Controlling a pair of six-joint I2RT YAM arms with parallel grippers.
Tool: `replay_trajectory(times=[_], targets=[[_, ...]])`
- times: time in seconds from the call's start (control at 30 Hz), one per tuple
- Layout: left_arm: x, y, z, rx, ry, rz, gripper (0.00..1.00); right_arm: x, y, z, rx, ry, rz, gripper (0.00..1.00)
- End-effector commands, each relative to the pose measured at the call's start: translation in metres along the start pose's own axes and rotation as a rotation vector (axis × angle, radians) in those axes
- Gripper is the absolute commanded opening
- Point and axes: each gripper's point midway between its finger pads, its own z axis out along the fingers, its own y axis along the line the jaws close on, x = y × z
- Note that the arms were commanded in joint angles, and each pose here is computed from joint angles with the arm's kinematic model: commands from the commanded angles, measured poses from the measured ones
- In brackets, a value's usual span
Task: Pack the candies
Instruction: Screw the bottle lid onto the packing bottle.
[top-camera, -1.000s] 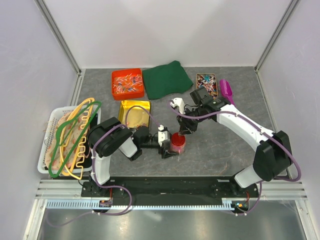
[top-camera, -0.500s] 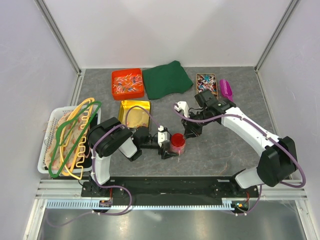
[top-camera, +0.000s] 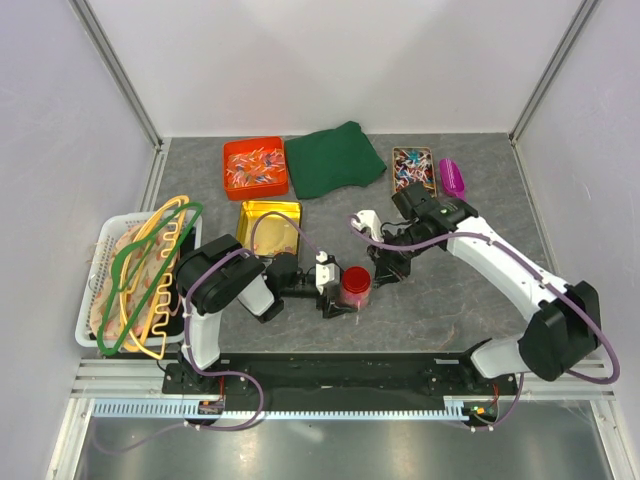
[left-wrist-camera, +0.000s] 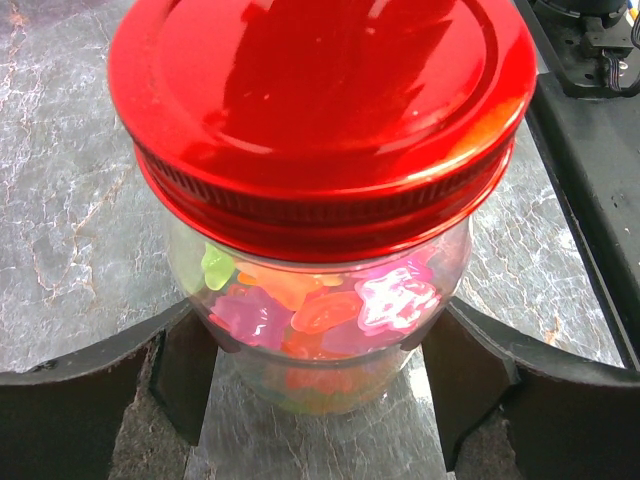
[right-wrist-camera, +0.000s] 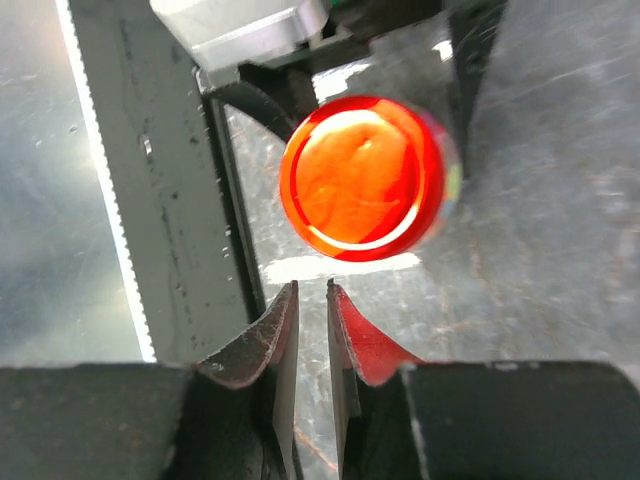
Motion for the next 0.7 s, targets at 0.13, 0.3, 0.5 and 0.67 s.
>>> replay_trajectory(times=[0.13,0.3,0.5,0.67], targets=[[-0.014,0.010,0.000,-0.033,-0.052,0.095,0.81,-0.052,-0.026,-0.018,0.143,-0.123,-0.082,0.43],[-0.015,0.011,0.000,-0.034,-0.053,0.096,0.81,-0.060,-0.039,-0.002,0.092,-0.113,-0.064,0.54],[-0.015,0.010,0.000,-0.033,-0.054,0.097,0.81,-0.075,-0.048,0.006,0.058,-0.131,-0.067,0.57],[-0.015,0.010,0.000,-0.036,-0.053,0.098,0.81,-0.076,-0.048,0.012,0.026,-0.127,-0.056,0.57]])
